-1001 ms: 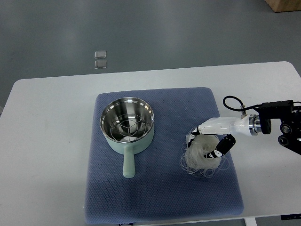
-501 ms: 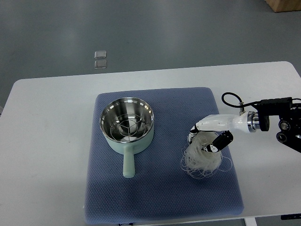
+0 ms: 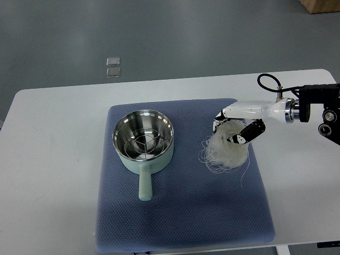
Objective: Put vermicelli into pot with right hand
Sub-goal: 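Lift the vermicelli with the right hand and carry it over the pot, then lower the vermicelli into the steel basket and open the right hand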
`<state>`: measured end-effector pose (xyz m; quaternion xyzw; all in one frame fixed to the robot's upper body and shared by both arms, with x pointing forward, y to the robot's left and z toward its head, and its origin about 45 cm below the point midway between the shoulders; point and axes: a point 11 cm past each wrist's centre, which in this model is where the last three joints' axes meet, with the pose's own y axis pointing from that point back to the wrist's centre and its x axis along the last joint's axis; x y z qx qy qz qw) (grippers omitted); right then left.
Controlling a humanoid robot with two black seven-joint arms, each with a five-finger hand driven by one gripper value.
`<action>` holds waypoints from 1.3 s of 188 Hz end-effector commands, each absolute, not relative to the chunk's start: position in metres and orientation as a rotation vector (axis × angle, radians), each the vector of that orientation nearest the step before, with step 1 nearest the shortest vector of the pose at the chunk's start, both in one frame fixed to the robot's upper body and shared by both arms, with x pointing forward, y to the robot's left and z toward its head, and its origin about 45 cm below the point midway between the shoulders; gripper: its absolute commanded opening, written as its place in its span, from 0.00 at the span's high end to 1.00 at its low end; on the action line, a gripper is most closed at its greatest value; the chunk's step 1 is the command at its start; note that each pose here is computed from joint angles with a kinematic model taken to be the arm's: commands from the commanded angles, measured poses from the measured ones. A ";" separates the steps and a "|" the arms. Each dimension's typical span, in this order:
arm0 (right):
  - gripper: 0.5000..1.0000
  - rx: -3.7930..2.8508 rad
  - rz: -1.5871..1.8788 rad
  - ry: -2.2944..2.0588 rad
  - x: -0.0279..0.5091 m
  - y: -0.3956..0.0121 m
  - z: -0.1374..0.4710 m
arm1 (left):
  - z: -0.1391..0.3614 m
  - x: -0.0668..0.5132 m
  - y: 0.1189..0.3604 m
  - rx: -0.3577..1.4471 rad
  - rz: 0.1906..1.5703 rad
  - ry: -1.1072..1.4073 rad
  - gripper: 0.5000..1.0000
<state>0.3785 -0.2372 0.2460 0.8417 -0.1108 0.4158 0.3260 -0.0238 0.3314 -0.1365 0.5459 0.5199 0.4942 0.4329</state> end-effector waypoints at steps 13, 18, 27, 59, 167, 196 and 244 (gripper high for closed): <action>1.00 2.185 1.165 -0.298 0.394 -0.230 0.282 | -0.137 -0.024 0.331 1.361 1.231 1.295 0.00; 1.00 2.179 1.181 -0.299 0.397 -0.228 0.287 | -0.137 -0.024 0.331 1.361 1.231 1.295 0.00; 1.00 2.167 1.224 -0.301 0.403 -0.223 0.302 | -0.137 -0.024 0.331 1.361 1.231 1.295 0.00; 1.00 2.153 1.344 -0.287 0.416 -0.194 0.342 | -0.137 -0.024 0.331 1.361 1.231 1.295 0.00; 0.93 2.372 1.355 -0.186 0.416 -0.039 0.313 | -0.137 -0.024 0.331 1.362 1.230 1.294 0.00; 0.86 2.392 1.317 -0.202 0.413 -0.032 0.295 | -0.137 -0.024 0.331 1.362 1.230 1.294 0.00; 0.63 2.377 1.265 -0.278 0.420 -0.036 0.274 | -0.137 -0.024 0.331 1.362 1.230 1.294 0.00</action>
